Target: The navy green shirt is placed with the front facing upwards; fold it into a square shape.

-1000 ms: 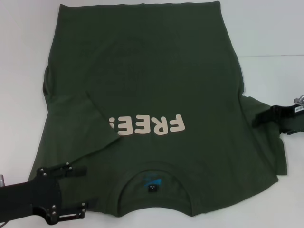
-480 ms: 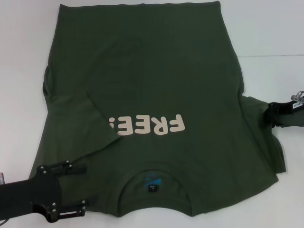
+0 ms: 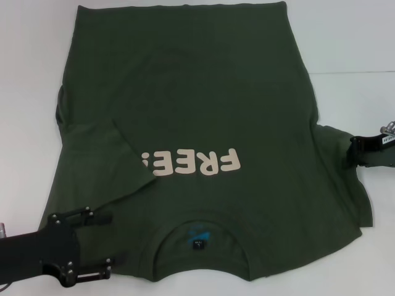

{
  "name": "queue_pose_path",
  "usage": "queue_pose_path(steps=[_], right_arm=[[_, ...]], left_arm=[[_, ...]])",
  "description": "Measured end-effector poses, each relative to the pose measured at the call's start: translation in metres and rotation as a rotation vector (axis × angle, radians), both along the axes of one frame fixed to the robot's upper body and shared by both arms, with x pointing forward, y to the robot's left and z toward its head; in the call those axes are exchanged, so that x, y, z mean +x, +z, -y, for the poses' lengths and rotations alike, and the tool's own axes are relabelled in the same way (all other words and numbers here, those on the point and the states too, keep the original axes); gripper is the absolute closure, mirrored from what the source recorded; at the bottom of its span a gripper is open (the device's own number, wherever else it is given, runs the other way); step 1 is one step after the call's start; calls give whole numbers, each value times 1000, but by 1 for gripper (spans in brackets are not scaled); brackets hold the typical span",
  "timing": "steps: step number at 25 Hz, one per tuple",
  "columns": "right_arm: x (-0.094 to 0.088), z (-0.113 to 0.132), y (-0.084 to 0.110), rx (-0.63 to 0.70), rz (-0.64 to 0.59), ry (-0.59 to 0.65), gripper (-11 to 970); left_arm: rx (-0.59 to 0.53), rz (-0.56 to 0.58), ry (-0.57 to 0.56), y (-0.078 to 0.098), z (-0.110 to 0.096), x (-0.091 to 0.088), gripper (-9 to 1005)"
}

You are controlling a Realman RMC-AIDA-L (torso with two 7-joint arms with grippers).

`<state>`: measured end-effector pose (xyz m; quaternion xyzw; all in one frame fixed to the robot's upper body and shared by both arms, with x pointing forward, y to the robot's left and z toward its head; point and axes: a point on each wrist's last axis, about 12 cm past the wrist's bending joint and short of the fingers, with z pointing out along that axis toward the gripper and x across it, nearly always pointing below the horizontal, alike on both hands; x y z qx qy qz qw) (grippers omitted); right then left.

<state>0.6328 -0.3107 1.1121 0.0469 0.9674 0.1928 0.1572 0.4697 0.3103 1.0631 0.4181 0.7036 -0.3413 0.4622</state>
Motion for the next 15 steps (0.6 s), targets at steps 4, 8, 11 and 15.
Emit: queue_pose_path(steps=[4,8,11,15], right_arm=[[1,-1,2,-2,5,6,947],[4,3,11,-11,24,10,947],[5,12,19,-20,41,-3,947],[5,27,29,-34,60,-28,947]], left_arm=[[2,1,5,0,0,1,200],[3,2,5,0,0,1,200],[2,3,7,0,0,1,200],[1,2,9,0,-1,1,200]])
